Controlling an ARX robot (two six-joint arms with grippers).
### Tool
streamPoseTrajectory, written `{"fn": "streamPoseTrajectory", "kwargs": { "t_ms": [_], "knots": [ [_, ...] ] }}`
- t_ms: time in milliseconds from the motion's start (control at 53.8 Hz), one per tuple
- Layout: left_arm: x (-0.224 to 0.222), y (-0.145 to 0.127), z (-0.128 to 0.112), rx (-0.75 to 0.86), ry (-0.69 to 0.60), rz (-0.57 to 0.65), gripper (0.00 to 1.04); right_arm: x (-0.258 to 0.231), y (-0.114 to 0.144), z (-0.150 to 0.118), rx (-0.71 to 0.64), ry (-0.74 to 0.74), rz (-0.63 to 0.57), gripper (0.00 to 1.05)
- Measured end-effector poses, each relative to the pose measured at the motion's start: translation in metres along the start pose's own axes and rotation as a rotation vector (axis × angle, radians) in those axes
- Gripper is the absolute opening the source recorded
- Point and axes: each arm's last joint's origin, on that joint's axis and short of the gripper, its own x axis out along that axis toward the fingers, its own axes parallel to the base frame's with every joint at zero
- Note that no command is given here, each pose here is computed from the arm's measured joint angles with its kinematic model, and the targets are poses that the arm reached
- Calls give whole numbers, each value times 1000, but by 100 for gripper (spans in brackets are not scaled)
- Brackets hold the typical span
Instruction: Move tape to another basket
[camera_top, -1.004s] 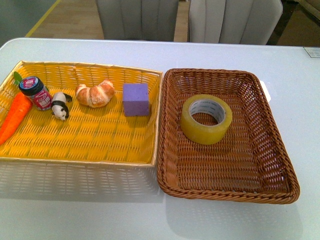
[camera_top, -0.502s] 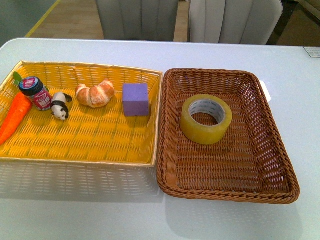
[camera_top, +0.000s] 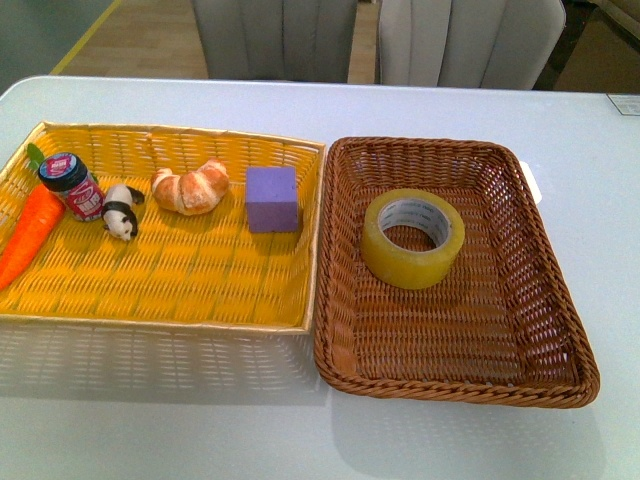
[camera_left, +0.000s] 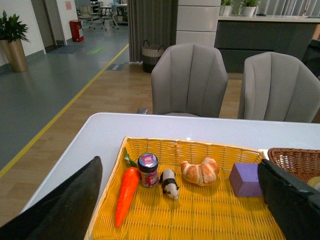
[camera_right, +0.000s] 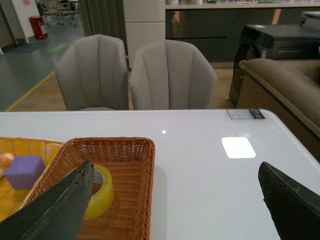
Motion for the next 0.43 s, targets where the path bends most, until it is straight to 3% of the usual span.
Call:
{"fn": "streamPoseTrajectory", "kwargs": {
  "t_ms": [428],
  "knots": [
    [0,0,0,2,0,0,96,0,0,0,0,0,0,96]
  ]
}}
